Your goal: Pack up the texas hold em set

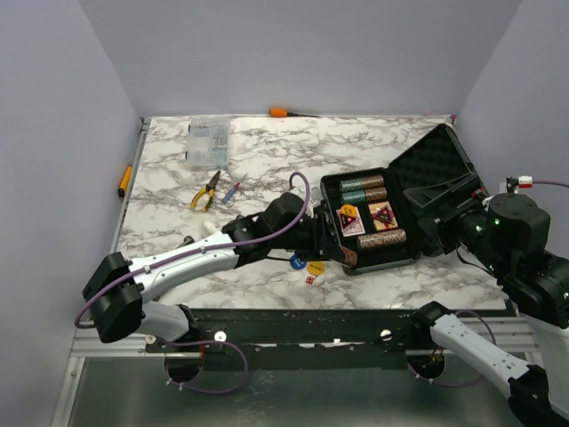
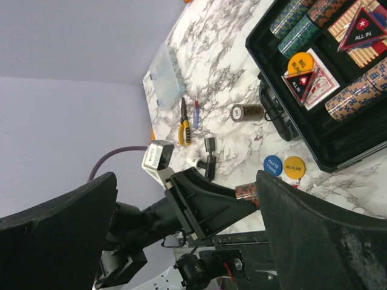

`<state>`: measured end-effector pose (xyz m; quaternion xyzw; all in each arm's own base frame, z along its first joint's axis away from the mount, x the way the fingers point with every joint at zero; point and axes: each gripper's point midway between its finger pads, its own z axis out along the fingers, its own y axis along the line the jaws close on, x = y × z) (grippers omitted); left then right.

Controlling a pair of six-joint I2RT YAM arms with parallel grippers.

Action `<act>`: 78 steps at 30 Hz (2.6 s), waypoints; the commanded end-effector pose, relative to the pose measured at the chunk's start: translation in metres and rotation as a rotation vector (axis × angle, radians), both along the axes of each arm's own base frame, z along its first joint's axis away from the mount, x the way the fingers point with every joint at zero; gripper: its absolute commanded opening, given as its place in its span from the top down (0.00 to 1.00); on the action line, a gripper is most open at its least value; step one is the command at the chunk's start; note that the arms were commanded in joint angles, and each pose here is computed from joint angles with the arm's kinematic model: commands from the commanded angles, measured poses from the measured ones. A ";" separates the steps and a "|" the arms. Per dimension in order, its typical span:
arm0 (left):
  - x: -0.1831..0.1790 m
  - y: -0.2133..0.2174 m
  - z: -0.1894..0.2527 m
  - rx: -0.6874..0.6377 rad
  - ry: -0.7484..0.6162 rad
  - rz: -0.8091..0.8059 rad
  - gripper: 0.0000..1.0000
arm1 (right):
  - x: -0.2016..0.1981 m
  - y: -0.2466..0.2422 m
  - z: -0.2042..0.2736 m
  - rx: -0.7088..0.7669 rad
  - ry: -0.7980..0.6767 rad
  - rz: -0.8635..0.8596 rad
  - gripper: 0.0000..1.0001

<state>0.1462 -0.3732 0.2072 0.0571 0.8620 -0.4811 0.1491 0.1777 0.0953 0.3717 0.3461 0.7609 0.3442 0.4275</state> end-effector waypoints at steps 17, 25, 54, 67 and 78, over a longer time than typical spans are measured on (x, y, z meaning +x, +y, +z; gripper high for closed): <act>0.060 -0.110 -0.011 -0.161 0.258 0.222 1.00 | -0.014 -0.030 0.022 -0.002 -0.047 -0.113 0.00; 0.069 -0.142 -0.021 -0.167 0.329 0.218 1.00 | -0.014 -0.026 0.018 0.011 -0.049 -0.095 0.00; 0.071 -0.204 -0.066 -0.152 0.545 0.198 1.00 | 0.007 -0.039 0.014 -0.170 -0.079 -0.140 0.00; 0.067 -0.215 -0.082 -0.136 0.598 0.188 1.00 | 0.014 -0.037 0.008 -0.208 -0.074 -0.131 0.00; 0.059 -0.223 -0.091 -0.125 0.653 0.149 0.98 | 0.017 -0.033 0.002 -0.217 -0.063 -0.115 0.00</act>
